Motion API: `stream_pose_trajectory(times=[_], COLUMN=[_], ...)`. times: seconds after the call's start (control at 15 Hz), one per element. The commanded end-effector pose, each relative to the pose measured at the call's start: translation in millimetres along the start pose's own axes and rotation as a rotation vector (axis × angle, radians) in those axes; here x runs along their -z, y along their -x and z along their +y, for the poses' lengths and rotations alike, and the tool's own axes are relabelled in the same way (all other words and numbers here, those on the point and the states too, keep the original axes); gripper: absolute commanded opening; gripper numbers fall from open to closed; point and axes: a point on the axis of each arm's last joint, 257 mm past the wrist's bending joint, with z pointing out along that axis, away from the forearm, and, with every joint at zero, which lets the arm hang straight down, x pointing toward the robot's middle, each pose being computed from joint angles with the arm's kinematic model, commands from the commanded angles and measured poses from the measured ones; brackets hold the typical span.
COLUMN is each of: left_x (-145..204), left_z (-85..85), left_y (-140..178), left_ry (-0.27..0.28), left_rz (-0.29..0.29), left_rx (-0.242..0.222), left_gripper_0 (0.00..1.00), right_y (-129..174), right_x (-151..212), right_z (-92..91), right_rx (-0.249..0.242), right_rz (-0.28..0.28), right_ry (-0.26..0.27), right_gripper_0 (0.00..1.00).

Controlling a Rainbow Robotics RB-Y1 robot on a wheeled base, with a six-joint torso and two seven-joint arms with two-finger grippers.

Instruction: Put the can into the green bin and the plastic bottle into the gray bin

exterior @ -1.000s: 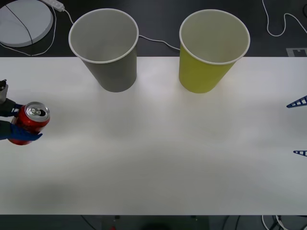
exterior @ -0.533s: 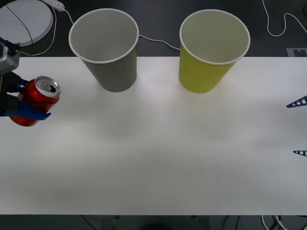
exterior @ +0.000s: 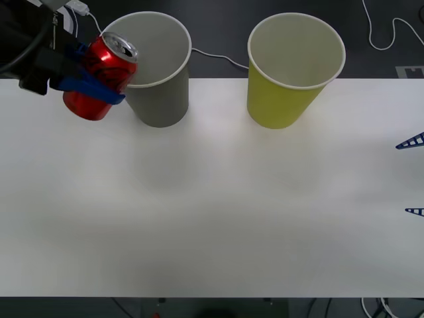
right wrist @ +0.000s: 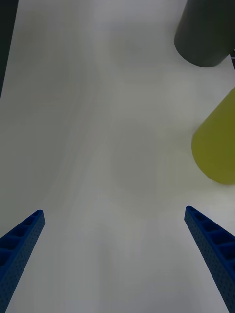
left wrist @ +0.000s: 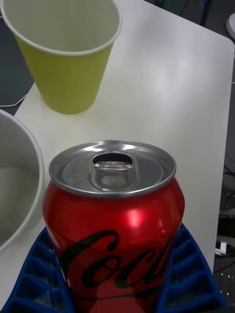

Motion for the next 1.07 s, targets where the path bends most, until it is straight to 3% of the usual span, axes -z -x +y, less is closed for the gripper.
stream_pose_trajectory(times=[0.07,0.33,0.53,0.67,0.87,1.07], left_x=[-9,-38,-64,-79,-102,-127], left_z=[11.9,21.4,31.0,35.6,44.3,51.2], left_y=[41,103,137,160,190,223], left_ry=[0.014,0.028,0.051,0.077,0.137,0.148], left_rz=[0.034,0.066,0.090,0.099,0.146,0.084], left_rx=[-0.002,0.056,0.049,0.075,0.060,0.101], left_gripper_0=[0.03,0.02,0.02,0.02,0.02,0.02], right_y=[0,0,0,0,0,0], right_x=[0,0,0,0,0,0], right_z=[0.0,0.0,0.0,0.0,0.0,0.0], right_rx=[0.000,0.000,0.000,0.000,0.000,0.000], right_rz=[0.000,0.000,0.000,0.000,0.000,0.000], right_ry=[0.000,0.000,0.000,0.000,0.000,0.000], right_gripper_0=[1.00,1.00,1.00,1.00,1.00,1.00])
